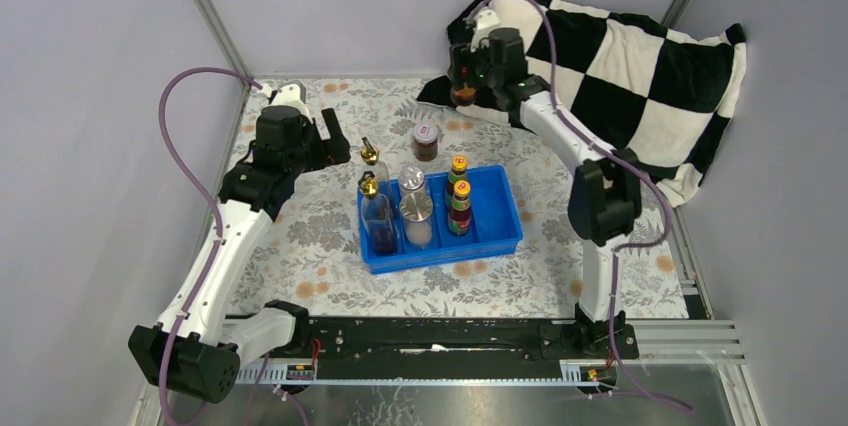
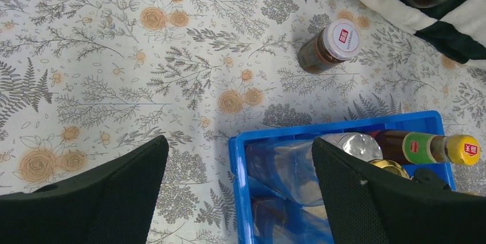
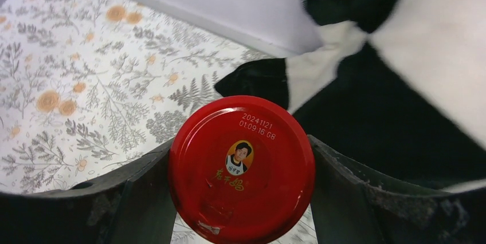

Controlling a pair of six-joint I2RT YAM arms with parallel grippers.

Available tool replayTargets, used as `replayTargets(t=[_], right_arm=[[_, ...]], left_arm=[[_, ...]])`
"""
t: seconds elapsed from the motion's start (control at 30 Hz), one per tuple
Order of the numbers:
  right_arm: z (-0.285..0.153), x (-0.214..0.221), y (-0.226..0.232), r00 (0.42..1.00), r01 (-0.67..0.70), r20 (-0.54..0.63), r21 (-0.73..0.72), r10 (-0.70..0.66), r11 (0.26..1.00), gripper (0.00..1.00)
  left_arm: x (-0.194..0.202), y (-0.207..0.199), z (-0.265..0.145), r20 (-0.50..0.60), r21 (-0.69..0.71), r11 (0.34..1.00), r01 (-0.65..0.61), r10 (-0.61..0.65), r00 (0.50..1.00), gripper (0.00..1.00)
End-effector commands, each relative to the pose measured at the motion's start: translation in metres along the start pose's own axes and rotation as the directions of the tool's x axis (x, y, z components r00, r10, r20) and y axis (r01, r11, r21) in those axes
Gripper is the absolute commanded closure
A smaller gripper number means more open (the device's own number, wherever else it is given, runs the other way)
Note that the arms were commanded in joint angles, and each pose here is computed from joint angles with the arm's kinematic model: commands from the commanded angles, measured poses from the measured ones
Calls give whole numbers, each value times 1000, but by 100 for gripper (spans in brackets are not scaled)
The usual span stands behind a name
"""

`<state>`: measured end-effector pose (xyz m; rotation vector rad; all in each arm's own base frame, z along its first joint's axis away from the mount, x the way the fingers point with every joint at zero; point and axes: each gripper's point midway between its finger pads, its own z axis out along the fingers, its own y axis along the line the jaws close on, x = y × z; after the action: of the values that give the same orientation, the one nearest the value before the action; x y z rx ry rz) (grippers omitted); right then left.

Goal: Organize the condiment bottles
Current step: Pick up the bottle from the center of the board, then place the bottle in the storage box.

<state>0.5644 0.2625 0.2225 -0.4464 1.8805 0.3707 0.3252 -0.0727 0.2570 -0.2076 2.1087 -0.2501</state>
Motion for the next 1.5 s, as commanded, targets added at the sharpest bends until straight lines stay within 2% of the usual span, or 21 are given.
replayTargets(t=[0.0, 0.4, 0.53, 0.63, 0.83, 1.03, 1.2, 1.47], right_arm=[[-84, -112, -20, 968, 1, 250, 106, -28, 994, 61], [-206, -36, -24, 998, -35, 65, 205, 22, 978, 60], [-241, -4, -16, 997, -79, 40, 200, 72, 977, 60], [-261, 15, 0, 991, -133, 40, 135, 128, 982, 63], [-269, 62, 30, 983, -182, -18, 20, 183, 983, 64], [-263, 80, 77, 993, -96, -80, -67, 91, 993, 63], [-251, 91, 97, 994, -44, -107, -78, 36, 996, 62], [-238, 114, 76, 993, 1, -118, 37, 3, 999, 63]], left_arm=[[-8, -5, -5, 36, 34, 999, 5, -6, 999, 1], [-25, -6, -36, 73, 33, 999, -2, 0, 997, 1], [-28, -5, -45, 83, 31, 1000, 0, -3, 997, 1], [-27, -6, -48, 81, 38, 999, 8, -11, 997, 1], [-23, -6, -49, 73, 43, 999, 20, -23, 997, 1], [-19, -5, -45, 64, 39, 999, 23, -26, 998, 1], [-16, -5, -44, 60, 41, 999, 26, -29, 998, 1], [-15, -6, -44, 60, 44, 999, 24, -27, 998, 1]])
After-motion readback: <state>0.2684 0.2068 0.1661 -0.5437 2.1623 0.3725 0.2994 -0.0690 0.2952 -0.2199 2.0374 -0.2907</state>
